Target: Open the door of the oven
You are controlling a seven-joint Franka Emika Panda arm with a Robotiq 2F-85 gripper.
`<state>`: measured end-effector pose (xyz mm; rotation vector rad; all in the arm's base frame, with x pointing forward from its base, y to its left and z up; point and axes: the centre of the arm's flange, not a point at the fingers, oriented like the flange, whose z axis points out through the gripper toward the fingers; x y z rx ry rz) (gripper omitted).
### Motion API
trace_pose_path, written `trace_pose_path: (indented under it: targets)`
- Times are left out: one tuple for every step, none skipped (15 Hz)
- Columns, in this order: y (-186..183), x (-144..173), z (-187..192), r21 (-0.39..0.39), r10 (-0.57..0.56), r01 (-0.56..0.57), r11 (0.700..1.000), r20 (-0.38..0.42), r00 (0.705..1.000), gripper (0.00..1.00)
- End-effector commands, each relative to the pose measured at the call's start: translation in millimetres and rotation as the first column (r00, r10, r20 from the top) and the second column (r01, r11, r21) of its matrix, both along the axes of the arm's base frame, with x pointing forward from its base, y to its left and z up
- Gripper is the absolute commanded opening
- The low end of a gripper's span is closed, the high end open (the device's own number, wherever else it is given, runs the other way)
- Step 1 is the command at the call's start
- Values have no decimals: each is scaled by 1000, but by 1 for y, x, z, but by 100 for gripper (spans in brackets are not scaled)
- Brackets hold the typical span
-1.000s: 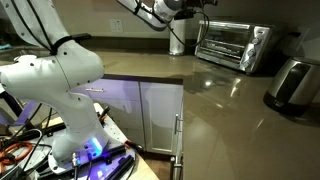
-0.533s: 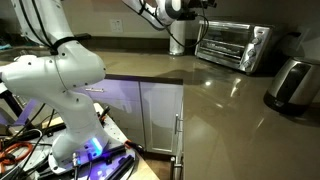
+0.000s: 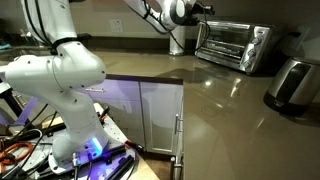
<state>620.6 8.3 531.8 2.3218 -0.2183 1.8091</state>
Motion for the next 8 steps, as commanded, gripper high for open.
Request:
trace_pose_path:
  targets:
    - [-17,13,-20,-14,10,-10,1000,-2,1000,12]
    - [-19,15,-23,-16,9,-9,1000,-5,1000,12]
    - [-22,18,-25,-18,8,-8,1000,-6,1000,12]
    - [-24,20,-25,-19,10,-10,1000,-6,1000,14]
    - [-27,23,-26,-21,10,-10,1000,-5,1000,17]
    - [-29,26,-26,-25,12,-12,1000,-5,1000,17]
    - [-30,28,-25,-26,14,-14,1000,-2,1000,18]
    - [-32,31,-24,-31,16,-16,999,-1,1000,18]
